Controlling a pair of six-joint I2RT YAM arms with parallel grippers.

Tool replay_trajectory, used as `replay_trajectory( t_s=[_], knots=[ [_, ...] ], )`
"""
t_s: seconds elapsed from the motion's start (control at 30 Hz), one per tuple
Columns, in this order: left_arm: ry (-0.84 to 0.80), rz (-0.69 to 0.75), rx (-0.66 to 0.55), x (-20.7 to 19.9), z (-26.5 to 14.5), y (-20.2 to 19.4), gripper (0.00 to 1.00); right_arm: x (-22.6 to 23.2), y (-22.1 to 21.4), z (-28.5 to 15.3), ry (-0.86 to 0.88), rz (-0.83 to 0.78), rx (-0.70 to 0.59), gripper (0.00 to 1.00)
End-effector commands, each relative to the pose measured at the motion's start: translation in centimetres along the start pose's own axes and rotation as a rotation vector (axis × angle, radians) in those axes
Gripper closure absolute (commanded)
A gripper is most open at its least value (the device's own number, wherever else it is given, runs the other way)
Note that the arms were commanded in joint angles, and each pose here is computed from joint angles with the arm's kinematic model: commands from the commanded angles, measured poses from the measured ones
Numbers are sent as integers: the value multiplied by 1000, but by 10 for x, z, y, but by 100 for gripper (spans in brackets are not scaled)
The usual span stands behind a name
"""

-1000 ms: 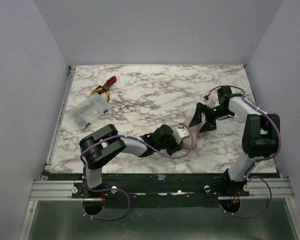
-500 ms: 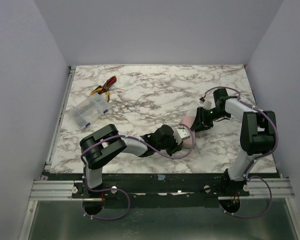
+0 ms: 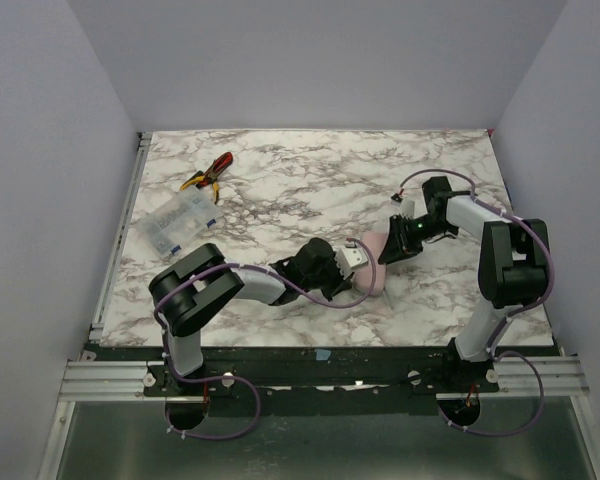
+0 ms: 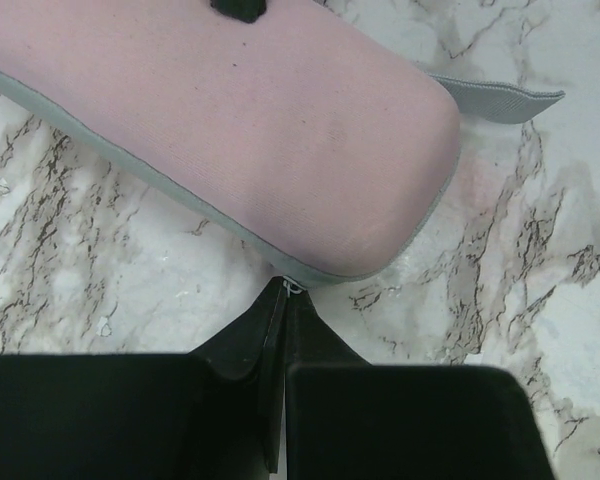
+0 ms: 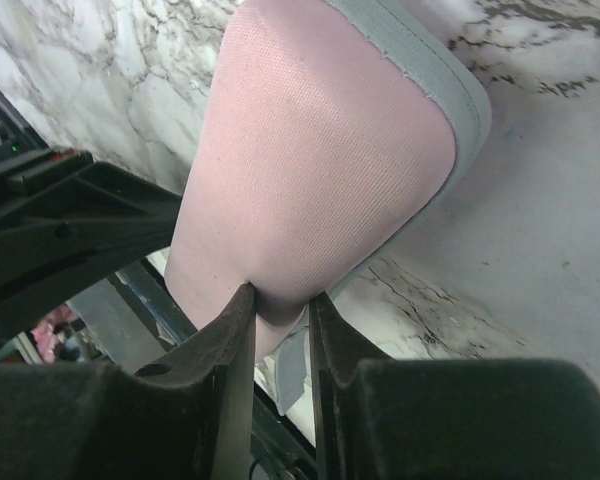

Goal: Open the umbrella

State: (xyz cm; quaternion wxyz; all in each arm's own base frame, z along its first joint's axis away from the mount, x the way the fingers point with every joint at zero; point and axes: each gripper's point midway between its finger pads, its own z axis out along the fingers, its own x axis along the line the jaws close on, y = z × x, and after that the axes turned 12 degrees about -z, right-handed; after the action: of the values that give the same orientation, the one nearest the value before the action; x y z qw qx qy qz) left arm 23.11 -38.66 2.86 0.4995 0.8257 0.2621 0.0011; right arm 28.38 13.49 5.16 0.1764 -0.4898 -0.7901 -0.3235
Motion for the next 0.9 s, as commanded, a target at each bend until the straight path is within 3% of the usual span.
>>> replay_trajectory(
  t_s=[0.0,0.27,0.37,0.47,0.6,0.67,0.87],
  knots=[
    [20,42,-11,16,3,11,100,-4,-15,12,5,-140,87,92],
    [35,78,-59,18,12,29,100,15,6,33,58,-278,99,89],
    [72,6,-56,30,11,28,100,13,11,37,72,-309,90,85],
    [99,-111,-60,41,7,26,100,13,27,32,60,-363,58,72],
    [70,-152,-69,34,0,26,100,14,58,6,-23,-453,-34,33],
    [56,-177,-76,29,-2,28,100,14,70,-14,-81,-481,-108,21],
    [33,-235,-88,23,1,33,100,39,56,-51,-185,-547,-237,8]
  ],
)
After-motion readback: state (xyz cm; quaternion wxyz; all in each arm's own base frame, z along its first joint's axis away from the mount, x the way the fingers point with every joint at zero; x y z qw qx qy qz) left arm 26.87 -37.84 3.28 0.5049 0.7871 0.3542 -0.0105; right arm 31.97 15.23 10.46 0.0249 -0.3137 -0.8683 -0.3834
